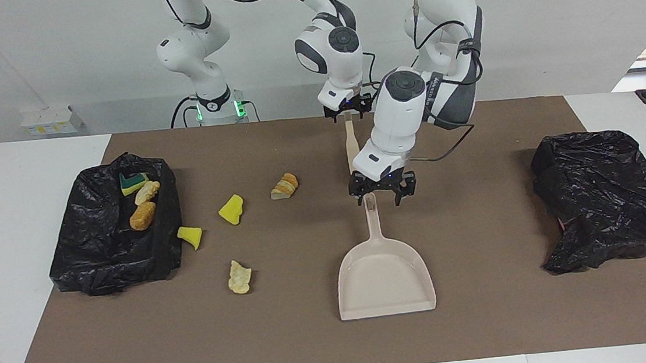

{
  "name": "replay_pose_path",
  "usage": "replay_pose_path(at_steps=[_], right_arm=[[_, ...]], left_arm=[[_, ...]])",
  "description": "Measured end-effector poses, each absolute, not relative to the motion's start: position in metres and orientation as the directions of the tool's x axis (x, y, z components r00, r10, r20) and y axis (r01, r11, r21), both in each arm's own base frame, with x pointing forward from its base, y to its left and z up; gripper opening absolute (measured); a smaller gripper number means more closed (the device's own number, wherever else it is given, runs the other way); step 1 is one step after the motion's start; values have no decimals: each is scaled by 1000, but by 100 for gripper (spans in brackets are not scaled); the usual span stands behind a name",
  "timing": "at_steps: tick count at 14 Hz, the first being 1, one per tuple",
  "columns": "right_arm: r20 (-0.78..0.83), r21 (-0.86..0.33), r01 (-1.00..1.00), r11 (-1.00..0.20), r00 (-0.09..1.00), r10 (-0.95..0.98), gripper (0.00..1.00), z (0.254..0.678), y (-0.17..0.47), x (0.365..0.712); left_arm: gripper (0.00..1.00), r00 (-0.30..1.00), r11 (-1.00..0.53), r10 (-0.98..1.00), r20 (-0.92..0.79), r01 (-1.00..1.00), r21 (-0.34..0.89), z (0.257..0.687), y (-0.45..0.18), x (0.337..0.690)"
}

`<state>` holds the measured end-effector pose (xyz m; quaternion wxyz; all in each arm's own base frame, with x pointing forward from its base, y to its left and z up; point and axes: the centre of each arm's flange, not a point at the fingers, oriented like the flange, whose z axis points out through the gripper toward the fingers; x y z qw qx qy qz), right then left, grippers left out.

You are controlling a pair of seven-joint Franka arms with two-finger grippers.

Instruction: Sweep and dump trash in bin

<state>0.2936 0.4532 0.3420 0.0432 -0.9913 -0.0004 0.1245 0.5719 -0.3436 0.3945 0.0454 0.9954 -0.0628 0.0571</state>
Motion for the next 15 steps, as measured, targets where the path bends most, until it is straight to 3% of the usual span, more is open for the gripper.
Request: replay_pose_path(at_steps=[1,3,4,5,6,10,15], right_arm=[[-250,-82,-10,-997,968,11,47,340,452,292],[-252,-80,-11,-997,968,10,26,339,451,292],[-252,-80,-13,-997,968,8,26,339,451,292],[-253,-77,-23,-997,967,-3,26,339,451,292],[-254,-73,-42,-996,967,-22,26,339,452,292],[-234,-89,-100,-991,969,-77,26,356,451,296],[-224,-83,-214,-973,956,-191,26,415,388,342]], left_arm=[[100,985,-988,-123,117,-132,80,391,-344,572],[100,986,-988,-133,104,-140,65,378,-345,570],[93,985,-987,-143,98,-149,57,371,-347,567],[92,984,-986,-150,99,-156,54,367,-349,565],[82,982,-985,-155,105,-161,55,366,-352,564],[32,981,-986,-150,121,-158,59,367,-350,567],[32,980,-987,-145,136,-154,55,368,-321,586]])
